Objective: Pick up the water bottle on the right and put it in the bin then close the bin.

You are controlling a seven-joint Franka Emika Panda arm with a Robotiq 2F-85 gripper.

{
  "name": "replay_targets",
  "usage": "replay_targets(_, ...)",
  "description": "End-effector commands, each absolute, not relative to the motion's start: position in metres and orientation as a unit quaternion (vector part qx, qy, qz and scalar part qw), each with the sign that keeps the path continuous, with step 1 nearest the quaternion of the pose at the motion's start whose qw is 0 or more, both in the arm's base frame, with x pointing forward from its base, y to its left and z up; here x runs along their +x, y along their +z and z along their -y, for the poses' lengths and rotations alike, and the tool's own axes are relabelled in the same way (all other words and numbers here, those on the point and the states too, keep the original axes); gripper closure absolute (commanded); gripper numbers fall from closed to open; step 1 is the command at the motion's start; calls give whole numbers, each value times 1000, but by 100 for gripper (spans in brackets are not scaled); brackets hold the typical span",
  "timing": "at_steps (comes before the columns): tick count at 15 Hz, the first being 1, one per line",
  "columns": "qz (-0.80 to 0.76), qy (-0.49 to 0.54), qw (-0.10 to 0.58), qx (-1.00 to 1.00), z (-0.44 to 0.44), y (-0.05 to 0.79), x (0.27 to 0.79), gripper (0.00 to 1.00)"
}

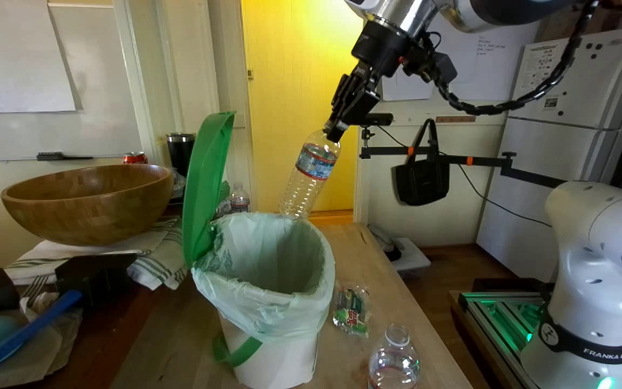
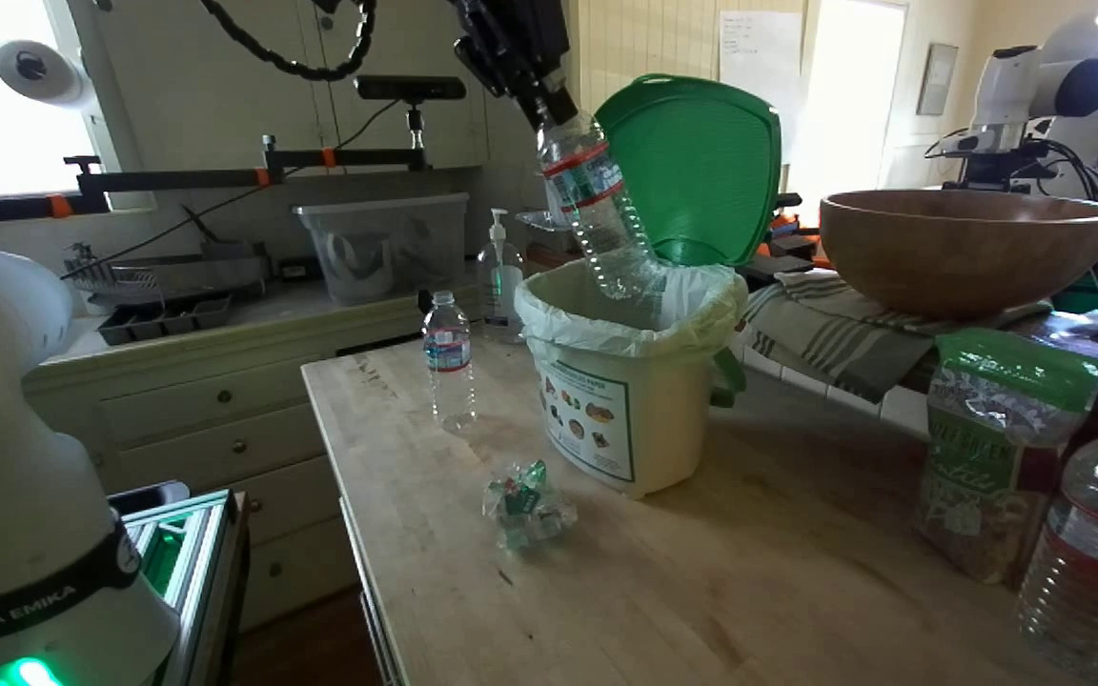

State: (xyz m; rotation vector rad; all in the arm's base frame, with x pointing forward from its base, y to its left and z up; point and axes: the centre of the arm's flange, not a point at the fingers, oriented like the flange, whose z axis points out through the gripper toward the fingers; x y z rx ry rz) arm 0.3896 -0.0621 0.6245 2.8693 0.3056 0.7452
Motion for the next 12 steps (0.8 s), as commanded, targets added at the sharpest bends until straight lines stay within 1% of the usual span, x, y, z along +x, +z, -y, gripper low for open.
replay_targets(1, -116, 262, 48, 957, 56, 619, 411, 92)
replay_targets(3, -112, 261, 36, 958, 56, 612, 421, 92)
replay_targets(4, -107, 257, 26, 960, 57, 608, 428, 43)
replay_targets(5, -105, 253, 20, 962, 58, 605, 431, 41)
replay_targets(6, -101, 248, 14, 963, 58, 602, 434, 35)
replay_targets(10, -95, 251, 9, 963, 58, 611, 441, 5)
replay_targets(11, -96, 256, 11, 962, 57, 616, 442, 0)
replay_targets(12, -99, 265, 15, 959, 55, 627, 442, 0)
